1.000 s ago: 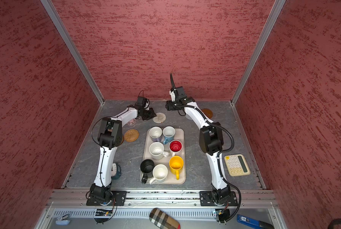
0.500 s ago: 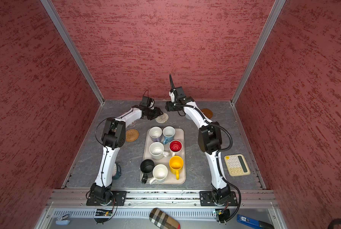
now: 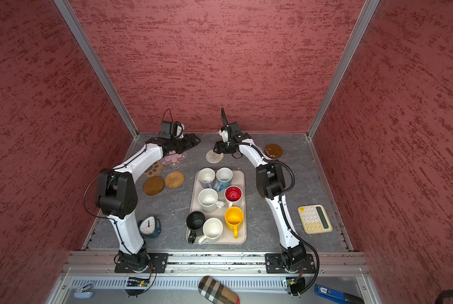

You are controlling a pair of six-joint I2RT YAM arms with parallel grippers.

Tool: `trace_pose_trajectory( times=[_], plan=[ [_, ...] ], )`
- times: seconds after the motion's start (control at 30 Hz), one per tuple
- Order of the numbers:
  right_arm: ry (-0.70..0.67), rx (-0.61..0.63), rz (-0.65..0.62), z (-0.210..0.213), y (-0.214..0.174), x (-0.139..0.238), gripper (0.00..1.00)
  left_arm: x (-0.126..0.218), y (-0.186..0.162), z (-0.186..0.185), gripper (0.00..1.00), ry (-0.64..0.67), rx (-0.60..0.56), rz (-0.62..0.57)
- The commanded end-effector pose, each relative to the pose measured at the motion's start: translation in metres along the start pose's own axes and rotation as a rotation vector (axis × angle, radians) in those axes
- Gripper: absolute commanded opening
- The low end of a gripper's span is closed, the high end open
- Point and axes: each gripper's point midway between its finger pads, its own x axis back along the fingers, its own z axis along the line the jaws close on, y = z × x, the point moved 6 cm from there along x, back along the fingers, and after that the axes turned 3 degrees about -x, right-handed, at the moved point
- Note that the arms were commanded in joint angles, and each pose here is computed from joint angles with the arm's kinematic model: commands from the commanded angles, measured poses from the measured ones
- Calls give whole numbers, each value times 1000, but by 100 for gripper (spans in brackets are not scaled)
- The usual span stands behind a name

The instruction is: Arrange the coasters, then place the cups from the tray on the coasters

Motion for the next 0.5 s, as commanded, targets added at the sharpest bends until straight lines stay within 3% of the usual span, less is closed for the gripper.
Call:
trace_pose_trajectory(
  times=[0.0,0.27,0.47],
  plan=[
    [121,4,-21,12,6,-10,65,16,-8,1,86,19,-30,-26],
    [236,-54,4,8,-3,-36,65,50,-33,5,86,20,-3,-49],
    [161,-81,7,-7,-6,-49,64,50,-49,-2,86,19,-27,-21]
  ],
)
